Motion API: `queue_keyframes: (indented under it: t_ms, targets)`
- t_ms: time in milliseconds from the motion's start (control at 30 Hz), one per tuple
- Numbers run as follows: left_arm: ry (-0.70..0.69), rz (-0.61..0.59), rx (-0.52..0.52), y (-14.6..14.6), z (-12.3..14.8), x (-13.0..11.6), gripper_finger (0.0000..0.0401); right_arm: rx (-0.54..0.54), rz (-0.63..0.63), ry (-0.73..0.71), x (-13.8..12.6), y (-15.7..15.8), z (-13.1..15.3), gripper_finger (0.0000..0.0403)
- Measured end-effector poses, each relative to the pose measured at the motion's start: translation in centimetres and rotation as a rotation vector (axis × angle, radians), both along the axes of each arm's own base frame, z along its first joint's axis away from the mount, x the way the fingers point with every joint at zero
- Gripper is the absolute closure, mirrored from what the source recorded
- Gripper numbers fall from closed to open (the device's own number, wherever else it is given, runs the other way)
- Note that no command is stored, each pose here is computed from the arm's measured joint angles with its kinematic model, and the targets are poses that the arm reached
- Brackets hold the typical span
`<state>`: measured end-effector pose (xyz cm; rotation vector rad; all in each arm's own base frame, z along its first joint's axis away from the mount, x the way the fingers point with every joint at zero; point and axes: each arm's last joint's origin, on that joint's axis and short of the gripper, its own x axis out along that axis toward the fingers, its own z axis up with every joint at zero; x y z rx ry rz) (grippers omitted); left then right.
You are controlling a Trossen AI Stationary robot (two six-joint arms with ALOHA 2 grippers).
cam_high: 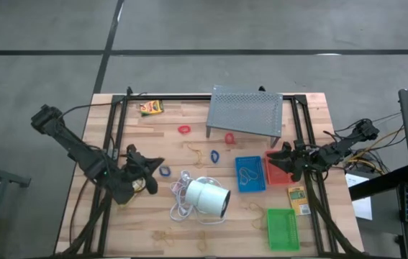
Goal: Pick & Place Office Desk Supplies
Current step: Put the yellow rubber band into the blue bin
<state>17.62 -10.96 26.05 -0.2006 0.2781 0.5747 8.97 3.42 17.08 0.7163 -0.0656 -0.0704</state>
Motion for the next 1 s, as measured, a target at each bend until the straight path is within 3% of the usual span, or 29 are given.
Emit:
queue_keyframes:
  t_ms: [233, 533, 1000]
  targets:
    - [0.011, -0.05, 0.071, 1.0, 0.8, 1.9, 0.0399, 0.0, 0.0, 0.0, 0.0, 0.0, 0.0, 0.0218]
    - [-0.044, -0.302, 0.152, 2.7, 1.4, 4.3, 0.0399, 0.0, 0.0, 0.0, 0.0, 0.0, 0.0, 0.0218]
    - [-0.172, -0.565, 0.204, 6.5, 1.1, 6.3, 0.0399, 0.0, 0.0, 0.0, 0.0, 0.0, 0.0, 0.0218]
